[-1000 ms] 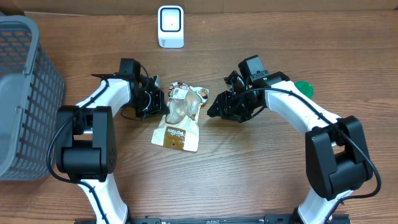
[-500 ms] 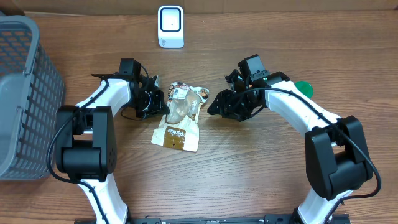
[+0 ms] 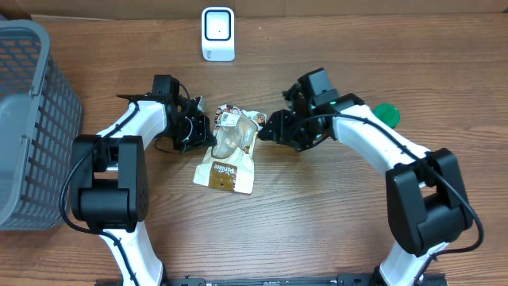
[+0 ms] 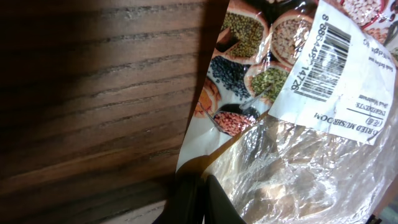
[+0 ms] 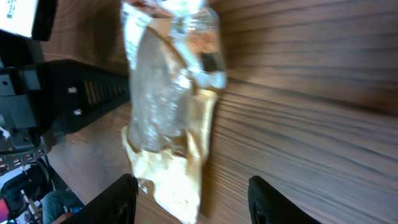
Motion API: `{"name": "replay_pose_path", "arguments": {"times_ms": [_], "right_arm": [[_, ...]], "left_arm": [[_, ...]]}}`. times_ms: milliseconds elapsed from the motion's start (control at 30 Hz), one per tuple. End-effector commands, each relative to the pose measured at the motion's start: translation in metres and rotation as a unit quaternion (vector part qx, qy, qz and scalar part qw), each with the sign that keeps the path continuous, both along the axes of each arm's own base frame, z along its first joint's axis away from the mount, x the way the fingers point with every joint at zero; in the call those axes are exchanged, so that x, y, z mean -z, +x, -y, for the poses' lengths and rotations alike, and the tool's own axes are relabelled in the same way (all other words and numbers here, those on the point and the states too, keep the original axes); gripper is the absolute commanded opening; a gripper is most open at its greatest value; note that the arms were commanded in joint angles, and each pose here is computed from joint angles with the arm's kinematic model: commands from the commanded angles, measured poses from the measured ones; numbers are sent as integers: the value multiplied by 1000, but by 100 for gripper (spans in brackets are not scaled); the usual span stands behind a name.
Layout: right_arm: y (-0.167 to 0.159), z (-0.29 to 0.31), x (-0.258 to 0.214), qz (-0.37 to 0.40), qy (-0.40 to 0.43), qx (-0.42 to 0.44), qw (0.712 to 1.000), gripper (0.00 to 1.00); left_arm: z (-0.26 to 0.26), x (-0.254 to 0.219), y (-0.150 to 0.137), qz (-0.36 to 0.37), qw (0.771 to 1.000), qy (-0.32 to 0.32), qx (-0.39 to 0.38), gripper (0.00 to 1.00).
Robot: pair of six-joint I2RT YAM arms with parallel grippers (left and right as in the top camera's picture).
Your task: Scan the item barcode
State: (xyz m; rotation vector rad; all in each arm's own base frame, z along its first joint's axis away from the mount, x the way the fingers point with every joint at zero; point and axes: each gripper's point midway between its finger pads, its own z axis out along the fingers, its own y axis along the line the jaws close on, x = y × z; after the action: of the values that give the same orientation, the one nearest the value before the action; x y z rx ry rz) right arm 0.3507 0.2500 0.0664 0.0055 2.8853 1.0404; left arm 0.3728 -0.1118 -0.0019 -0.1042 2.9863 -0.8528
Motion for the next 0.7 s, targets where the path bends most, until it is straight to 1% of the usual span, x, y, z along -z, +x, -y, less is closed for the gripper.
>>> {"name": "replay_pose_path", "arguments": {"times_ms": [0, 200, 333, 467, 667], "right_arm": [[-9, -14, 24, -32, -8, 2, 999, 55], [-19, -27, 52, -66, -17, 3, 998, 55], [-24, -35, 62, -76, -20, 0, 997, 58], [-27, -51, 67, -81, -13, 6, 997, 60], [-33, -71, 65, -68, -2, -10, 998, 64]], "left_arm": [[-10, 23, -18, -38, 999, 33, -5, 4], [-10, 23, -19, -38, 999, 33, -5, 4], [-10, 23, -18, -38, 999, 33, -5, 4], [-10, 23, -18, -38, 999, 33, -5, 4], [-11, 23, -19, -39, 999, 36, -5, 4]]}}
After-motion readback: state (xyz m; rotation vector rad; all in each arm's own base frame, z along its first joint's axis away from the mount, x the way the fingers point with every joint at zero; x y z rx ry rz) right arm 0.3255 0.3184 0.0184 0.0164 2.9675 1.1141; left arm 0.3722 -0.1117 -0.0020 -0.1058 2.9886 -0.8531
